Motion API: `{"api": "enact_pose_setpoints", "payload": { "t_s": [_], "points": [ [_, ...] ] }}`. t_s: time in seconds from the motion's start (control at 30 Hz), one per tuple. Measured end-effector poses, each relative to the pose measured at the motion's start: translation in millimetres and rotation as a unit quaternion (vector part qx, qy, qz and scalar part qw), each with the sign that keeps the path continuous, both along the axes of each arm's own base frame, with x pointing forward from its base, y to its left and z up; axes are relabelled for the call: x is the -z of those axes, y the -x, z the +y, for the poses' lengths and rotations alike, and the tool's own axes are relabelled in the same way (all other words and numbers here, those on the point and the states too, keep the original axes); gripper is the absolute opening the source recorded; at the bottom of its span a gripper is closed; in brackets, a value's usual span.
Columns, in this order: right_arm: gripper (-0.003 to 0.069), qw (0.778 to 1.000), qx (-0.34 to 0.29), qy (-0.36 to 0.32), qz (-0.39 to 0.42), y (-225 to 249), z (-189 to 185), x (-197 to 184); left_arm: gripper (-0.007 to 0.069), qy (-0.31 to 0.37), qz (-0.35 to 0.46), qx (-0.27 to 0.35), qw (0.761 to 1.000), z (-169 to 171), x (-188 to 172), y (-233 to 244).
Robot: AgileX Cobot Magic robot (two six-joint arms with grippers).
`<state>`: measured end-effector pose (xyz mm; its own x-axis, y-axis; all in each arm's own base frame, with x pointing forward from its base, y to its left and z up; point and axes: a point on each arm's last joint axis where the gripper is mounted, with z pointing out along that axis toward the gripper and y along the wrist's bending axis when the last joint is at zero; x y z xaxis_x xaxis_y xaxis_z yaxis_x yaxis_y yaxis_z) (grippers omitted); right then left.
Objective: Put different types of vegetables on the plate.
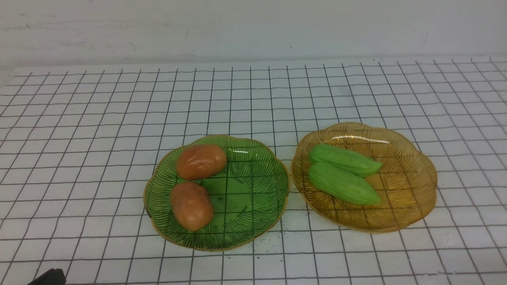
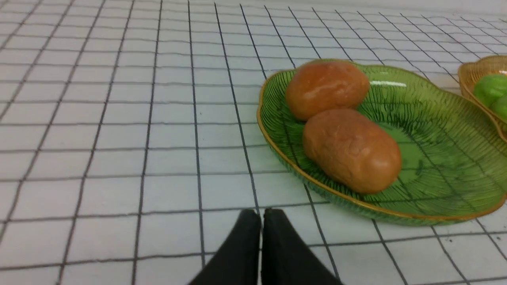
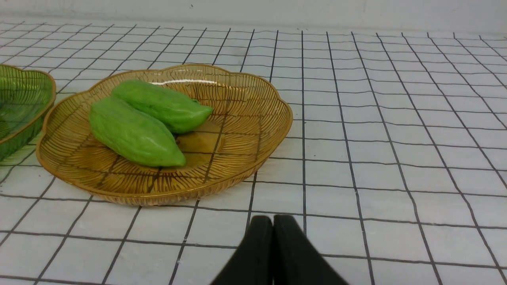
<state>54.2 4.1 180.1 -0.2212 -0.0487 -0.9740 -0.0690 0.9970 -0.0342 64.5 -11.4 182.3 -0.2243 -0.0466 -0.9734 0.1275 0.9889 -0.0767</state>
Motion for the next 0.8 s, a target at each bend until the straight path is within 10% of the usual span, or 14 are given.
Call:
{"api": "enact_pose_setpoints", "payload": {
  "t_s": [0.17,0.8],
  "points": [
    [-0.0015,1.0,0.0,0.0,0.0,0,0,0,-0.0007,-0.077,-0.044,-0.012,0.996,5,-4,4],
    [-0.0015,1.0,0.0,0.0,0.0,0,0,0,-0.0007,-0.027,0.045,-0.045,0.998,10,12,12]
  ]
}}
